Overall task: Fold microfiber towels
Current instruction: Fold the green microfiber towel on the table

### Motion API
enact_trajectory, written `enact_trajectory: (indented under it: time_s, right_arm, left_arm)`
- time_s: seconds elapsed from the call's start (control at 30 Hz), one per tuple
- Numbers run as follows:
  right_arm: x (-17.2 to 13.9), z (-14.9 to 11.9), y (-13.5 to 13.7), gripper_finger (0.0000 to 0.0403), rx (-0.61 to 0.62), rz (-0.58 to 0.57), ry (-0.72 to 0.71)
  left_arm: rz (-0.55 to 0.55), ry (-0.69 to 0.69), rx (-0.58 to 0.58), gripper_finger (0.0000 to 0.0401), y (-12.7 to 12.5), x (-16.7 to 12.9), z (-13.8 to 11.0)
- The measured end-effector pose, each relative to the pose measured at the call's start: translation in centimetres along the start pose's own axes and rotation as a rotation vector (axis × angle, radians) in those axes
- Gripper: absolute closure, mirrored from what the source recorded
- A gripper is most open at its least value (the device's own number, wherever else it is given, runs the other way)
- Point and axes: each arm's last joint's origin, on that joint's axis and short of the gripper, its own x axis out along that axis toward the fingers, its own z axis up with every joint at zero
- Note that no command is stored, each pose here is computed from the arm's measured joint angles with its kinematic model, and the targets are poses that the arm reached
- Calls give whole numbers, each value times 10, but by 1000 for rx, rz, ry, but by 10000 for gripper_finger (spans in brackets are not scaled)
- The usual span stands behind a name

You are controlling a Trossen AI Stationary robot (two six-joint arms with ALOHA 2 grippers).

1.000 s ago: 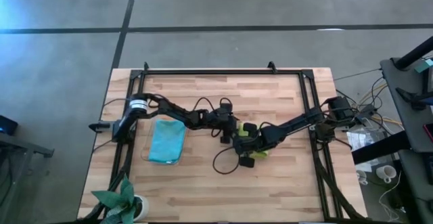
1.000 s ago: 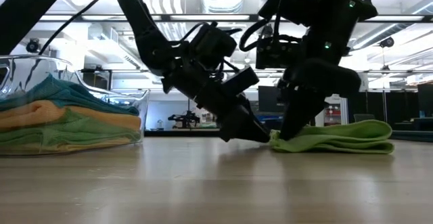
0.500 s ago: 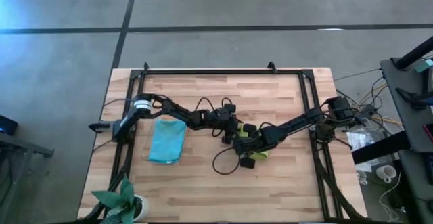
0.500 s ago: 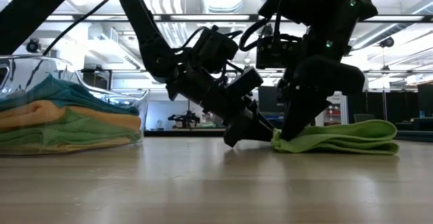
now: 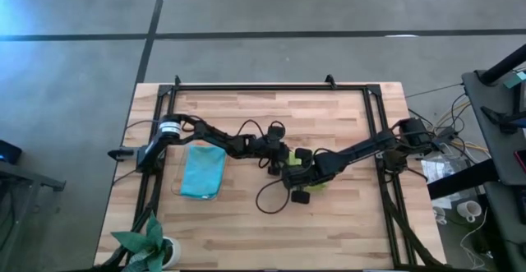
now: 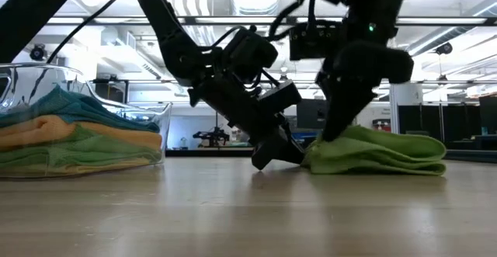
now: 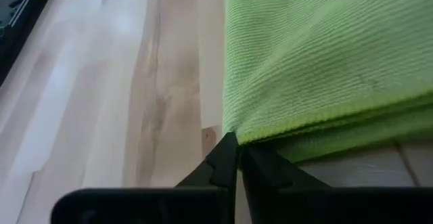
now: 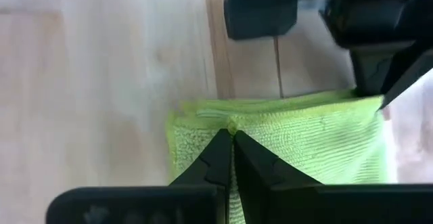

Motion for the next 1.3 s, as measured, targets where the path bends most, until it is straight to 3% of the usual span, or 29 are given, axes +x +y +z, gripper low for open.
enact_trajectory:
  time_s: [0.4,0.9,1.1,1.3]
  right_arm:
    - [-5,-1,14,394,25,24,-26]
    - [20,-5,17,392,128,106,-267]
    - [24,-5,18,338,185,189,-342]
    - [21,-7,12,265,184,143,-340]
  left_arm:
    - [29,28,2,401,0,-1,-1]
    - [54,39,-17,401,3,-6,2]
    - [152,48,-43,401,15,-9,4]
    - [141,47,-38,401,13,-9,4]
